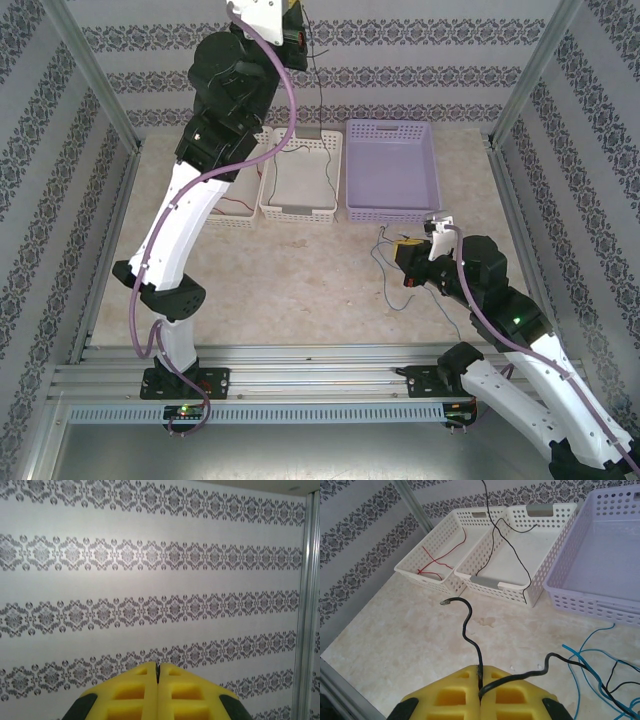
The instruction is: Untangle the cables
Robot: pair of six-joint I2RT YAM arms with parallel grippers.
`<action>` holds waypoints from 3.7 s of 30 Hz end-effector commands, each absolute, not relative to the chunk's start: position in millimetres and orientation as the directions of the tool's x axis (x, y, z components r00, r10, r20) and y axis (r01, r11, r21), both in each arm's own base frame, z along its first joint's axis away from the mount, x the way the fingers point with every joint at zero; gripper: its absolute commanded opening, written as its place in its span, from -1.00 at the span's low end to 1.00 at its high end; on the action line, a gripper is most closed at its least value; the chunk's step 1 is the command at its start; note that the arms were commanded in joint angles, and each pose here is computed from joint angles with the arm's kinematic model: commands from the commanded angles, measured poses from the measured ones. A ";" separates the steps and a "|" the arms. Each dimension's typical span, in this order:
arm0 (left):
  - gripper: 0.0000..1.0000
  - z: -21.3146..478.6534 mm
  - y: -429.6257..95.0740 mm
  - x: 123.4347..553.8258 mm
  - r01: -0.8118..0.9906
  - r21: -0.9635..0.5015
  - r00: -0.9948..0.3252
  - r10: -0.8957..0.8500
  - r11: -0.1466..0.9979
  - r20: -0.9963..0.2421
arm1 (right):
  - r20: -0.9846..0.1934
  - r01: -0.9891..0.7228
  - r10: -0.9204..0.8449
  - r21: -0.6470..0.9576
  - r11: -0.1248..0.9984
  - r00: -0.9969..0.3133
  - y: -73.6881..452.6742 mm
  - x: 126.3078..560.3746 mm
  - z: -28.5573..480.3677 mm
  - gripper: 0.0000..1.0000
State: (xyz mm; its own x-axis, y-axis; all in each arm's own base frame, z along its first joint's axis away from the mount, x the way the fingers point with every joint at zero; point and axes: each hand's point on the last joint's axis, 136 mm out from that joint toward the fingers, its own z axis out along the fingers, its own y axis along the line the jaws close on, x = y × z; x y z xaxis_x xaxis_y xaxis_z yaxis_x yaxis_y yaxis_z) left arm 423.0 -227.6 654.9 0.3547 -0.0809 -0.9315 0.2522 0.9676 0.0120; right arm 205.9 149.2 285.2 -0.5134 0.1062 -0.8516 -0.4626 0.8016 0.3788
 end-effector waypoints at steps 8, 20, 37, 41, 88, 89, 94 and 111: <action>-1.00 708.6 -194.8 384.6 0.184 -0.011 0.527 -0.108 0.983 -0.843 | -0.866 -0.486 0.115 0.378 0.788 -0.487 153.6 209.2 294.2 -1.00; -1.00 724.6 -188.9 366.3 0.178 -0.046 0.604 -0.146 0.983 -0.783 | -0.867 -0.495 0.111 0.378 0.783 -0.487 158.9 215.1 295.9 -1.00; -1.00 691.6 -209.6 406.3 0.081 0.031 0.598 -0.024 0.996 -0.801 | -0.868 -0.503 0.093 0.366 0.783 -0.487 161.2 217.1 292.0 -1.00; -1.00 687.1 -212.4 411.9 0.074 0.038 0.595 -0.013 0.997 -0.804 | -0.869 -0.507 0.094 0.367 0.780 -0.485 161.4 216.4 292.4 -1.00; -1.00 368.2 -226.3 568.3 -0.054 0.158 0.086 0.162 0.986 -0.983 | -0.863 -0.536 0.074 0.375 0.756 -0.499 164.7 194.7 278.5 -1.00; -1.00 353.6 -225.4 568.7 -0.051 0.158 0.057 0.161 0.986 -0.985 | -0.864 -0.535 0.074 0.374 0.758 -0.499 164.4 194.5 278.3 -1.00; -1.00 280.9 -216.6 560.7 -0.056 0.132 -0.080 0.127 0.990 -0.989 | -0.863 -0.536 0.074 0.375 0.756 -0.499 164.1 193.2 279.4 -1.00; 0.24 194.8 -219.2 555.1 0.047 0.025 -0.442 0.043 0.999 -0.896 | -0.855 -0.535 0.081 0.391 0.749 -0.512 166.8 190.4 282.3 -1.00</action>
